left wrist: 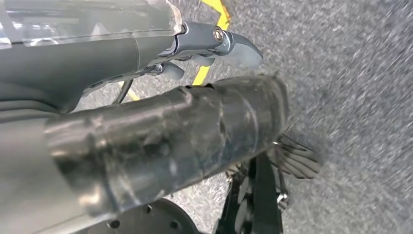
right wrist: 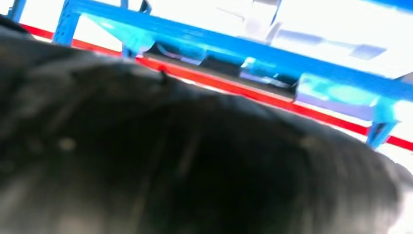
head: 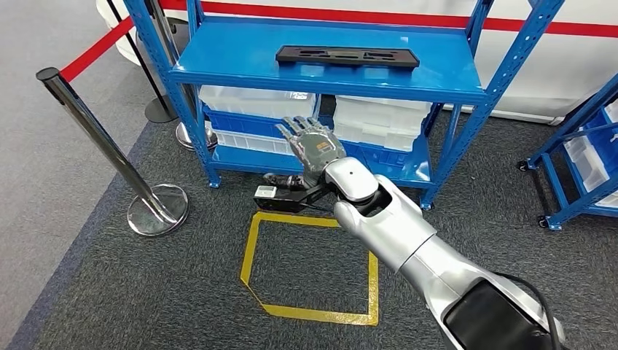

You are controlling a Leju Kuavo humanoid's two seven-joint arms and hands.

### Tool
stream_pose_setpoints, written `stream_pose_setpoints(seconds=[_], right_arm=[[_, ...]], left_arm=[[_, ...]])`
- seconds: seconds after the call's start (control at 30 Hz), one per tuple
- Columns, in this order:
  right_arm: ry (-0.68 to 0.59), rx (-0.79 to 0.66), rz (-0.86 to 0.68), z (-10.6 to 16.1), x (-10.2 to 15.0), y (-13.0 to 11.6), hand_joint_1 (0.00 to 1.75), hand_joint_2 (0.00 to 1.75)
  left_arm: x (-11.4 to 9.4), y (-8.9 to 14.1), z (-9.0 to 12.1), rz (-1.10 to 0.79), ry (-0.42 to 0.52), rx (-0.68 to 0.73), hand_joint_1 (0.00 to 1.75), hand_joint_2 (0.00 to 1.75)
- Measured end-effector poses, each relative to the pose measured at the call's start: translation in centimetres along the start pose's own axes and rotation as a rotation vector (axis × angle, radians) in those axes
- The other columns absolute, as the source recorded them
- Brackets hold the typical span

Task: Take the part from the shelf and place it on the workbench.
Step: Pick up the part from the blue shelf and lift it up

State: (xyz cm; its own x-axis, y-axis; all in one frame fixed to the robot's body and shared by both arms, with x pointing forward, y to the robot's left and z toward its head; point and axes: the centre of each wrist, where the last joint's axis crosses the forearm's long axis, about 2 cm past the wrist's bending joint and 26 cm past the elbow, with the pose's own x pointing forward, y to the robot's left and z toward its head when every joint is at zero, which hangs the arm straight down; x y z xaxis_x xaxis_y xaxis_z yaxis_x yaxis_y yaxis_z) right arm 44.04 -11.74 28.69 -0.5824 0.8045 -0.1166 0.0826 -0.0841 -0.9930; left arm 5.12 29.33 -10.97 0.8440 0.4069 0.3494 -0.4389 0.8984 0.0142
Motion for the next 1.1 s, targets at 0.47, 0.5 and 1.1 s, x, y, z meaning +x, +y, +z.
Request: stream_pose_setpoints(seconds=[0.47, 0.5, 1.1], right_arm=[[0.038, -0.006, 0.023, -0.1, -1.7, -1.5, 0.00, 0.00], [0.039, -0.009, 0.025, -0.2, -1.8, -1.6, 0.00, 0.00], [0.129, 0.030, 0.048, -0.2, -4.1, -2.0, 0.00, 0.00]], left_arm=[[0.1, 0.1, 0.0, 0.001, 0.014, 0.011, 0.00, 0.00], [0.0, 0.0, 0.0, 0.002, 0.017, 0.008, 0.00, 0.00], [0.0, 0.0, 0.0, -0.066, 0.040, 0.027, 0.00, 0.00]])
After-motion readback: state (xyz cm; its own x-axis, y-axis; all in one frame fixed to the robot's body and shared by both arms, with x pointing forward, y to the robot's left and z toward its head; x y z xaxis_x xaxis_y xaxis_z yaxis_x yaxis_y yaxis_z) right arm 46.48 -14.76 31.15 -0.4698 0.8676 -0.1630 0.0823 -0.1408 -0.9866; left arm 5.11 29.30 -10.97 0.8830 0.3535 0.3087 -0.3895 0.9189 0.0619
